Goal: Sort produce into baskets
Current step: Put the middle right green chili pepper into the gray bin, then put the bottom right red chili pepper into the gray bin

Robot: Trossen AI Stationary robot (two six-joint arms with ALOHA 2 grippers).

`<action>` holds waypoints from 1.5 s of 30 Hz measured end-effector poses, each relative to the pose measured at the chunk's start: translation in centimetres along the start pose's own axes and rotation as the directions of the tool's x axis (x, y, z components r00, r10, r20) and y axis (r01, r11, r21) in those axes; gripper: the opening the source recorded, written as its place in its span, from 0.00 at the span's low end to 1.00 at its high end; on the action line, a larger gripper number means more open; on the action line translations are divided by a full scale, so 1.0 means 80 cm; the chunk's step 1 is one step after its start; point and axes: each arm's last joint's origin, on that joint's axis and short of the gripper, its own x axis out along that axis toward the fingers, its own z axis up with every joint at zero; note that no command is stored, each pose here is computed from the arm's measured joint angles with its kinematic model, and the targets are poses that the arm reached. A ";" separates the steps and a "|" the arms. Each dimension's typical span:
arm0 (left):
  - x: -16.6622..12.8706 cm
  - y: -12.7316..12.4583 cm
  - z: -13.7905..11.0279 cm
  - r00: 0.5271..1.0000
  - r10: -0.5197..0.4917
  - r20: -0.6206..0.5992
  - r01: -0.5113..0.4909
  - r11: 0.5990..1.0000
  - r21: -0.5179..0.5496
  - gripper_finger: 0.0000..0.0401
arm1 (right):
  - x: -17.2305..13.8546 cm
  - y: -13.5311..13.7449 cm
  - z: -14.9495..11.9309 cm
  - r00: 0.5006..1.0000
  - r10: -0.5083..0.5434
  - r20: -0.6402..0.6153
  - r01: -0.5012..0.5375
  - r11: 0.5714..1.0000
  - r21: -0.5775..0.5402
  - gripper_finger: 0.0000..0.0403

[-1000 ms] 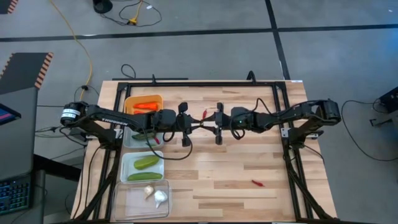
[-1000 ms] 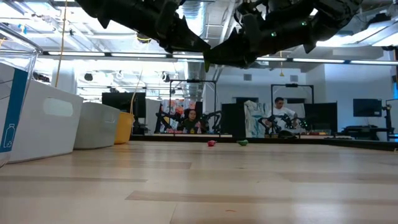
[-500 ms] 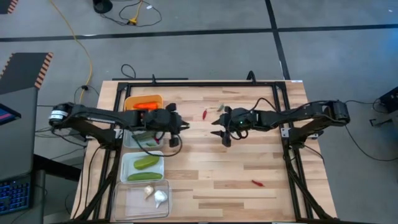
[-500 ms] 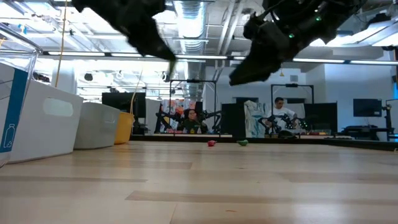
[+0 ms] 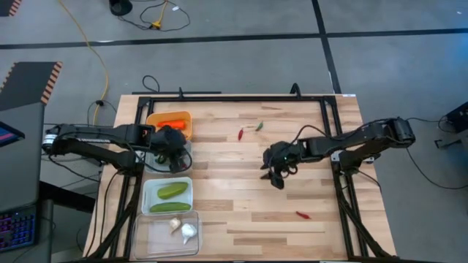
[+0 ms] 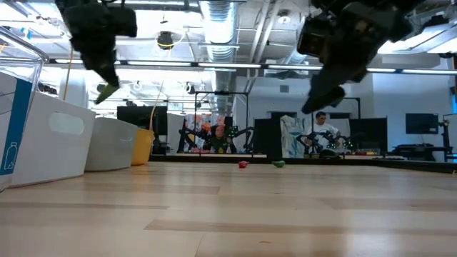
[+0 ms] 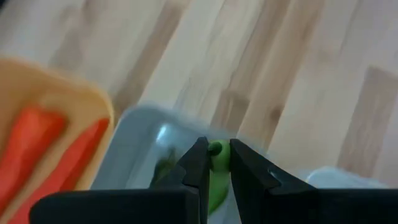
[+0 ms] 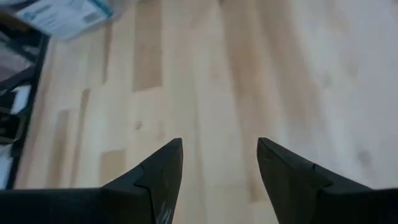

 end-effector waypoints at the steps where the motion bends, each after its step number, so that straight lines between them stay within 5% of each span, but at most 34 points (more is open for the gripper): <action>1: 0.000 0.001 -0.003 1.000 0.010 -0.025 -0.010 1.000 -0.008 0.10 | 0.001 0.005 -0.003 1.000 0.010 -0.015 -0.010 1.000 0.008 0.58; 20: 0.028 -0.001 -0.009 0.974 0.086 -0.210 -0.073 0.995 0.069 0.39 | 0.001 0.083 -0.050 0.972 0.141 -0.187 -0.118 0.984 0.132 0.58; 33: 0.033 -0.004 -0.005 0.976 0.082 -0.200 -0.071 0.996 0.062 0.39 | -0.012 0.109 -0.100 0.876 0.128 -0.465 0.072 0.919 0.389 0.58; 45: 0.034 -0.004 -0.004 0.980 0.076 -0.186 -0.067 0.996 0.056 0.39 | -0.023 0.137 -0.129 0.863 0.082 -0.499 0.076 0.955 0.288 0.58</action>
